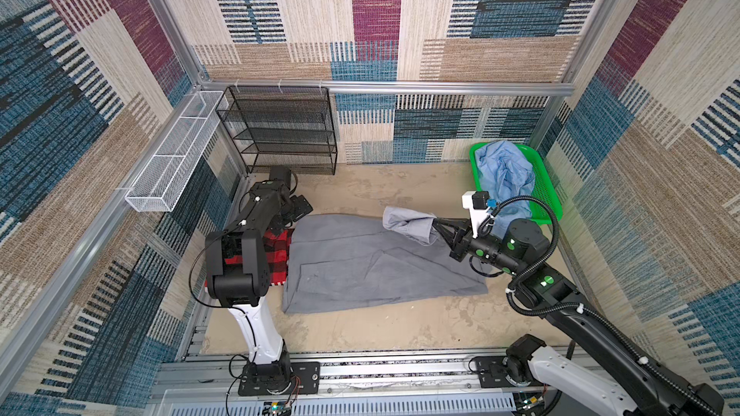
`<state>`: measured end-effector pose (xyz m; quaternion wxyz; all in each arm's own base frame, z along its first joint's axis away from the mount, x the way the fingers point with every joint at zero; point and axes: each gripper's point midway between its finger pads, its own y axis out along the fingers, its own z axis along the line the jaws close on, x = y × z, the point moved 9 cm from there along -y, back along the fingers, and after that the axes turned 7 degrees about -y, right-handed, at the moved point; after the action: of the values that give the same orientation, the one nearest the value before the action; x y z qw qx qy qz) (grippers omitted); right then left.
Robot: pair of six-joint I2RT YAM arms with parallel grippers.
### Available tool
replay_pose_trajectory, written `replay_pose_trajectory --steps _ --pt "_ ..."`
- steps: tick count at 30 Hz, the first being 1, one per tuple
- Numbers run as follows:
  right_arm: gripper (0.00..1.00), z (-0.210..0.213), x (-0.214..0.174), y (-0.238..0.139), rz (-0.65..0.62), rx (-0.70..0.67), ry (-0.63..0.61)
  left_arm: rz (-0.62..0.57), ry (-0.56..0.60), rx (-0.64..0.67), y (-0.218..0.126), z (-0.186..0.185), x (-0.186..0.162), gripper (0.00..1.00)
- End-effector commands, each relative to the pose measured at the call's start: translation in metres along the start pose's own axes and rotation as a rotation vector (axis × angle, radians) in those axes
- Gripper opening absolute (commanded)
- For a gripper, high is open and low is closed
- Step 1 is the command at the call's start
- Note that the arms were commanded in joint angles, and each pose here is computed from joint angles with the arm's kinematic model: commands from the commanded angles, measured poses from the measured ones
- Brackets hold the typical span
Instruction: Fold and stack the long sleeve shirts
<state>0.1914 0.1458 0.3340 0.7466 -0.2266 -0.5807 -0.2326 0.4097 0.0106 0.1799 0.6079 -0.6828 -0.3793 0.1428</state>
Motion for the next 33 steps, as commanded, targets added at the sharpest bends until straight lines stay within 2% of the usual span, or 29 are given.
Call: replay_pose_trajectory --steps 1,13,20,27,33 --pt "0.00 0.004 -0.003 -0.007 -0.008 0.023 0.016 0.011 -0.009 0.005 0.001 -0.002 0.002 0.99" --pt "0.00 0.009 -0.017 -0.025 0.017 0.022 0.061 0.021 -0.039 0.042 0.005 -0.004 0.005 0.99" --pt "0.00 0.011 -0.018 -0.027 0.014 0.043 0.059 0.060 0.031 0.133 0.021 -0.022 0.008 0.99" --pt "0.00 0.014 -0.018 -0.028 0.007 0.064 0.051 0.085 0.058 0.158 0.041 -0.028 0.001 0.95" --pt "0.00 0.014 -0.019 -0.029 0.005 0.070 0.051 0.120 0.072 0.174 0.063 -0.031 -0.004 0.86"
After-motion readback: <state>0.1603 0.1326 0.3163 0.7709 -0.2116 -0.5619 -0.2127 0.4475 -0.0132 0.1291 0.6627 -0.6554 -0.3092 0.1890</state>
